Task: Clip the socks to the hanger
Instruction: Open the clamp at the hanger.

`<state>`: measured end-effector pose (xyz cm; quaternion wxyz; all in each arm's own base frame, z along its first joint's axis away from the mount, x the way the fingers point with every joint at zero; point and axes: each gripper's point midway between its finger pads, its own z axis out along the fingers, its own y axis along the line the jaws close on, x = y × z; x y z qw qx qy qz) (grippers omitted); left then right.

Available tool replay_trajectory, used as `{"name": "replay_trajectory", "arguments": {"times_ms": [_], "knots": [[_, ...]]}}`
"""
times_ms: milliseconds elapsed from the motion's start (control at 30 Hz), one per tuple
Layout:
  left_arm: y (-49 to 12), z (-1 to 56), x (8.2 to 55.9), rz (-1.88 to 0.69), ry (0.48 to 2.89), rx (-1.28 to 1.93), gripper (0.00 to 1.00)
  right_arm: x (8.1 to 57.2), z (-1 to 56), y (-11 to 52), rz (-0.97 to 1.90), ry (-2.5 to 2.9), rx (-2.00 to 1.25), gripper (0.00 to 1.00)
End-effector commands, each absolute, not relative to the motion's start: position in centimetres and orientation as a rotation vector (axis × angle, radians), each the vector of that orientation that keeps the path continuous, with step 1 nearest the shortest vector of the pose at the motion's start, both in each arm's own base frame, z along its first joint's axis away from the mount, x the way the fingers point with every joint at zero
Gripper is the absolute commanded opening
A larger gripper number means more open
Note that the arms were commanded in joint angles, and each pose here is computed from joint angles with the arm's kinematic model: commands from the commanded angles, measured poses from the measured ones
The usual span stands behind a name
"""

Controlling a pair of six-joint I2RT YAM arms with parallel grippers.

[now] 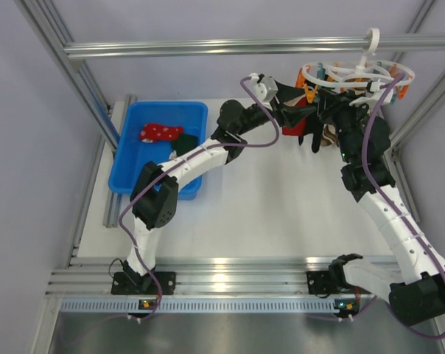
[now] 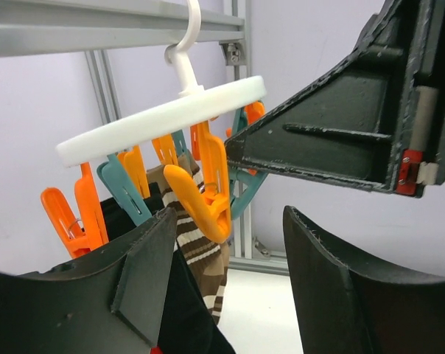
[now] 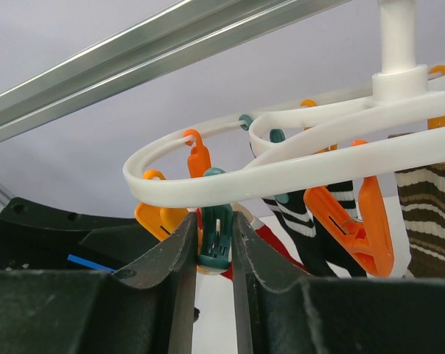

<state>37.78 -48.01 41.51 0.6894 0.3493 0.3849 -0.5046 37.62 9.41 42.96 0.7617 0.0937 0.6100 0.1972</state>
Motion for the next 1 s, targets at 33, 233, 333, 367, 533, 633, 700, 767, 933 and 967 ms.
{"name": "replay_trajectory", "arguments": {"times_ms": [33,233,333,367,533,633,700,767,933,967], "knots": [[-47.7,43.5,37.9,-1.107,0.770,0.770,0.65,36.2,46.9,10.5,0.507,1.246,0.143,0.14],[-48.0,43.6,37.7,-1.176,0.750,0.769,0.64,36.1,46.7,10.5,0.508,1.253,0.132,0.14],[-48.1,44.1,37.3,-1.210,0.732,0.761,0.63,36.2,46.6,10.4,0.506,1.259,0.131,0.14],[-48.0,44.5,37.3,-1.210,0.722,0.754,0.63,36.2,46.6,10.5,0.508,1.259,0.129,0.13],[-48.0,45.1,37.1,-1.220,0.705,0.754,0.53,36.1,46.6,10.2,0.501,1.262,0.128,0.14],[-47.9,45.1,36.9,-1.219,0.703,0.763,0.42,36.0,46.7,9.9,0.495,1.257,0.133,0.15],[-47.9,44.8,36.9,-1.217,0.715,0.766,0.32,35.9,46.9,9.6,0.486,1.251,0.141,0.17],[-47.8,45.0,36.8,-1.207,0.712,0.772,0.27,35.7,47.1,9.3,0.477,1.248,0.142,0.19],[-47.7,45.0,36.5,-1.170,0.726,0.803,0.12,34.7,47.7,9.4,0.471,1.236,0.091,0.30],[-47.7,44.9,36.5,-1.160,0.731,0.811,0.11,34.4,47.9,9.5,0.473,1.231,0.077,0.31]]}}
